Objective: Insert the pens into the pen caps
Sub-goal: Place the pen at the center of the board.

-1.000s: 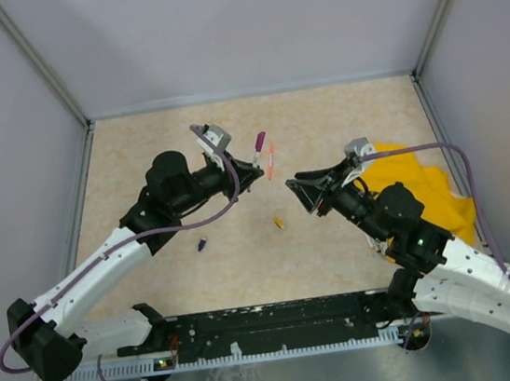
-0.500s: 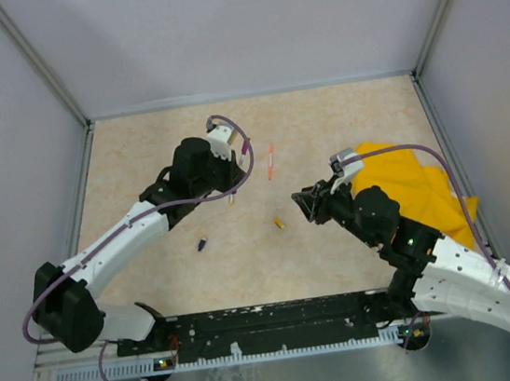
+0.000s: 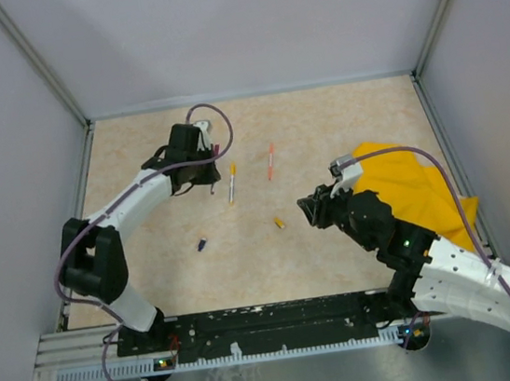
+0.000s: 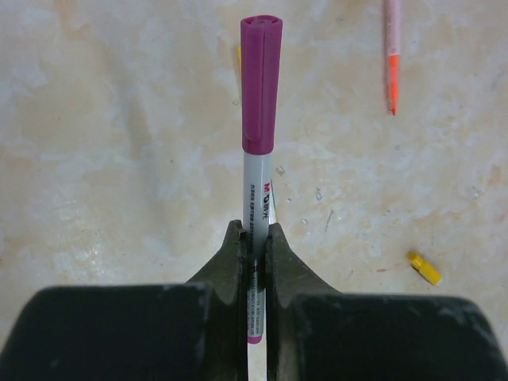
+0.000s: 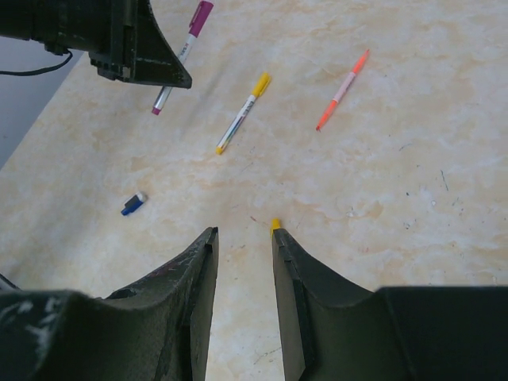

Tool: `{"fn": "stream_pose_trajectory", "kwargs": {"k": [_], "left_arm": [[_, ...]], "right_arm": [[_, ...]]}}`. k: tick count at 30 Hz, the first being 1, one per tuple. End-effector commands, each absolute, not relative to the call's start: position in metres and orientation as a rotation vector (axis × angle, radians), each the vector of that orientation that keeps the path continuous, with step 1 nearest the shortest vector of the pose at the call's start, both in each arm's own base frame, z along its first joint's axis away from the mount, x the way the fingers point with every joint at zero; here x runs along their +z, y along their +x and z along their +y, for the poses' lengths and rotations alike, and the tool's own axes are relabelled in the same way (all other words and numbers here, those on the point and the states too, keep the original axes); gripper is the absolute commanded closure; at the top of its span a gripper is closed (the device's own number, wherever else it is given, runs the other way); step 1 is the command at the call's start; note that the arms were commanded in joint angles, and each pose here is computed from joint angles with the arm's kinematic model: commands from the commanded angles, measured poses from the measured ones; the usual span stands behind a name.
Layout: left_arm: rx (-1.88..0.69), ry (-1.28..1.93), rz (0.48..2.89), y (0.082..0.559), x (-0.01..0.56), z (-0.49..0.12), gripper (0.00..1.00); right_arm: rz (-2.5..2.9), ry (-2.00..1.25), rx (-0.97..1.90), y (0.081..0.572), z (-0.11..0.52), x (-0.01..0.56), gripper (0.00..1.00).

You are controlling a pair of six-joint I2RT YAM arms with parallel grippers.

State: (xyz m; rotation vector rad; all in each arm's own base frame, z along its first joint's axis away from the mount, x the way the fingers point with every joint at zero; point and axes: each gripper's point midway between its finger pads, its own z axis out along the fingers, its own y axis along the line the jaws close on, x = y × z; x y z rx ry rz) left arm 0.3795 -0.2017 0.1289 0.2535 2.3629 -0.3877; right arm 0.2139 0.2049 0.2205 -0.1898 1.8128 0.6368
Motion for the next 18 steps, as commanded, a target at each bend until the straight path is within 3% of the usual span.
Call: {"fn": "stream_pose_trajectory", "kwargs": {"k": [1,18], "left_arm": [[-0.281,0.172,2.511,0.384,0.105,-0.192,1.00],[-0.092,0.086,2.612,0.404,0.049,-0.179,0.97]], "right_arm": [[1.797,-0.142,0.635,0.216,0.203,0.225,0.66],[1.839,-0.129,0.616,0.215,0.201,0.208,0.66]]}}
